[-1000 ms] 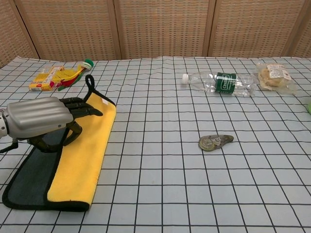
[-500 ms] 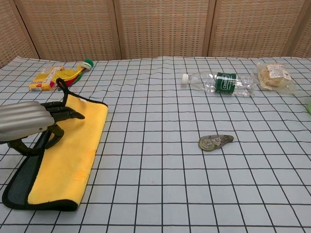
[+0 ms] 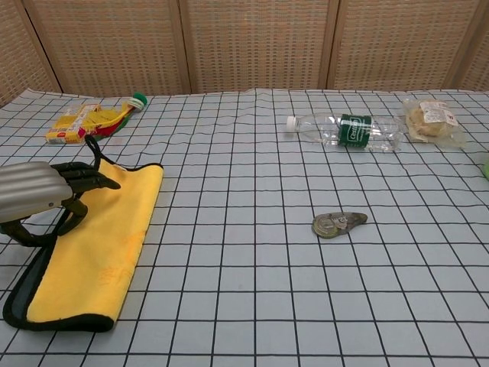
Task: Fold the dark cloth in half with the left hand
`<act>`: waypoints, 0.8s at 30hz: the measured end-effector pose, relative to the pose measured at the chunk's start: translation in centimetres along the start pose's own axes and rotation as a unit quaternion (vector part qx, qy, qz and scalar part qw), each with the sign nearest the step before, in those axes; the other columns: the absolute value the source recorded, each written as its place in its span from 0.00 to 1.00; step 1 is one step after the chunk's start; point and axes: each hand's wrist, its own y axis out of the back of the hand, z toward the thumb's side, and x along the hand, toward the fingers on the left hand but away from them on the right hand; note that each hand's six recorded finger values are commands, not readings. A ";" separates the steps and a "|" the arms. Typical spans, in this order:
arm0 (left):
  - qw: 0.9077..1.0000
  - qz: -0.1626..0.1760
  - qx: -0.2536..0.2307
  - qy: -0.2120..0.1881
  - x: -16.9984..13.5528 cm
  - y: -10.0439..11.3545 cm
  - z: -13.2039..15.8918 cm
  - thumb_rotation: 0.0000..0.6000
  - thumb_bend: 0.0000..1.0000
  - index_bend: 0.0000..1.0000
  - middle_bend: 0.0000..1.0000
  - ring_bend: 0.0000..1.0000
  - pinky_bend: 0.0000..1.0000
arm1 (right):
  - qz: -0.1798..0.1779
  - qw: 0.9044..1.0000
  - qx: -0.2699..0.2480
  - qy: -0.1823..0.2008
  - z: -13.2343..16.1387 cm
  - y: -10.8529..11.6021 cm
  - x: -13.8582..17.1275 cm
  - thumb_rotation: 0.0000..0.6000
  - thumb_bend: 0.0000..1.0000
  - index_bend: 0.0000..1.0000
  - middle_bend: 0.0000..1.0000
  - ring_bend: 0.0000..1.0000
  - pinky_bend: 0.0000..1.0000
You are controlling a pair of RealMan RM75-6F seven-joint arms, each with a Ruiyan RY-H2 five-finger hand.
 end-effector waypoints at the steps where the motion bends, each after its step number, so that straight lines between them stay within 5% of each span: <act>1: 1.000 -0.001 -0.001 0.000 0.0 -0.1 0.0 1.00 0.42 0.66 0.00 0.00 0.00 | 0.000 1.000 0.000 0.000 0.0 0.0 0.0 1.00 0.00 0.00 0.00 0.00 0.00; 24: 1.000 -0.014 0.017 0.013 -0.6 -1.0 -1.5 1.00 0.42 0.66 0.00 0.00 0.00 | -0.001 1.000 0.000 0.000 0.0 0.0 0.0 1.00 0.00 0.00 0.00 0.00 0.00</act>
